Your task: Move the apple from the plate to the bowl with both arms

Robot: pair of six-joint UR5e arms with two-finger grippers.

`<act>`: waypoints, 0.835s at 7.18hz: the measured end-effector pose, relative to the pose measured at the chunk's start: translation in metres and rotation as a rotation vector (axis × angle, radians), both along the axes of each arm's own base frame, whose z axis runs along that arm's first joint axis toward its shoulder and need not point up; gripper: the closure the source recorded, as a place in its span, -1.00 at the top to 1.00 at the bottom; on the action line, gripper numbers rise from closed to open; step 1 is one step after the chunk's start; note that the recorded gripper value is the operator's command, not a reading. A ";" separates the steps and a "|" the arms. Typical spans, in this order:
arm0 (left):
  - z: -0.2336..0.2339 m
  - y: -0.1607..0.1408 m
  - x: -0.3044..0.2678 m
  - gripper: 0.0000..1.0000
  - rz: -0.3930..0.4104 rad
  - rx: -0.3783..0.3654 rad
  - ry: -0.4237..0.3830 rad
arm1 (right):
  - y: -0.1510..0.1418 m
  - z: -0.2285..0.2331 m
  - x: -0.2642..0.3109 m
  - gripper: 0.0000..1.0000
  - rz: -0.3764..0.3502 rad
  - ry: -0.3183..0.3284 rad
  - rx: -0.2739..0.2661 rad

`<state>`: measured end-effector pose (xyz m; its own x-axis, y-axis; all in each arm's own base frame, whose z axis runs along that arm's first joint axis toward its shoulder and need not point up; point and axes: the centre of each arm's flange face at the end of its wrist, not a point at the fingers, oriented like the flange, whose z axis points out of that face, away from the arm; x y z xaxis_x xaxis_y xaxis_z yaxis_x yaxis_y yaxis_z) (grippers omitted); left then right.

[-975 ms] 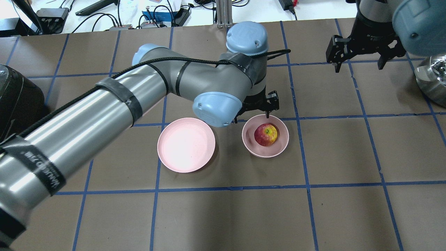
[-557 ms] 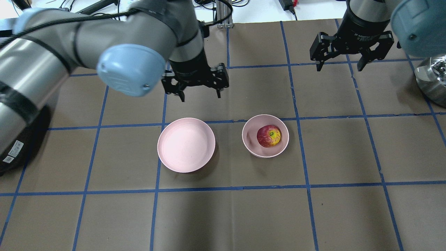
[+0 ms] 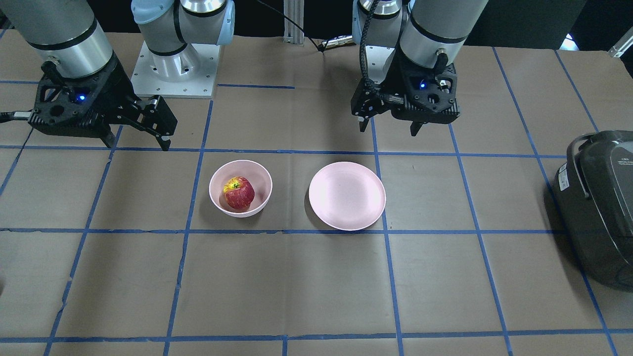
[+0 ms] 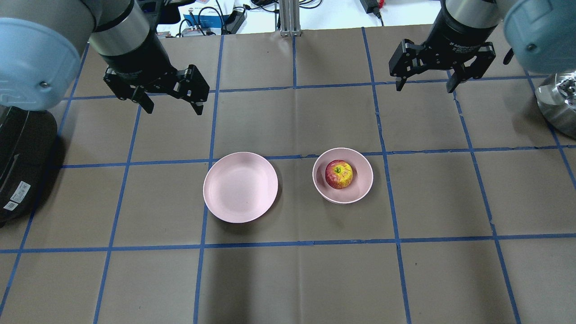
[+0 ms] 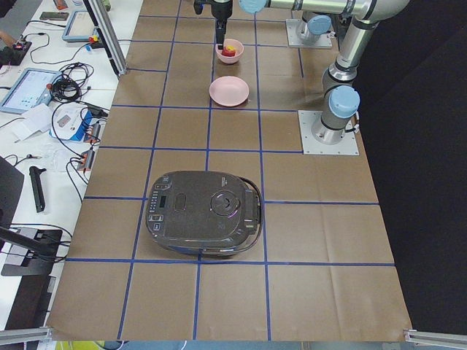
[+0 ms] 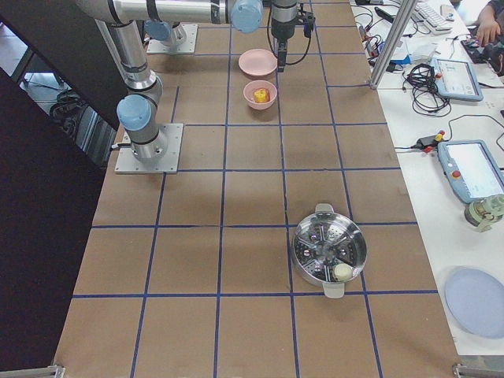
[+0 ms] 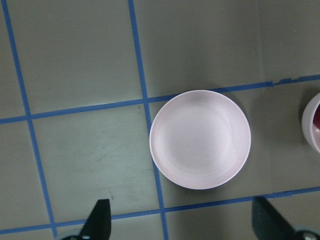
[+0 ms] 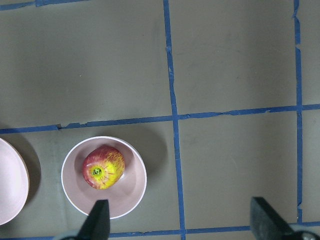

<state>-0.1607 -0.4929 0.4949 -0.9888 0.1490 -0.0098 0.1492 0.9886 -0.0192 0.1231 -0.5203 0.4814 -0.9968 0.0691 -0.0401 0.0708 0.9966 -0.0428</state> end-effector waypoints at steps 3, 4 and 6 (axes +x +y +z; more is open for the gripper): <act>0.005 -0.001 0.013 1.00 0.008 0.005 -0.021 | 0.001 0.001 -0.001 1.00 -0.001 0.017 -0.001; 0.009 -0.002 0.018 1.00 0.072 0.004 -0.016 | 0.002 0.002 0.001 1.00 0.004 0.029 -0.001; 0.014 0.002 0.023 1.00 0.157 0.013 0.013 | 0.005 0.002 0.012 1.00 0.020 0.051 -0.002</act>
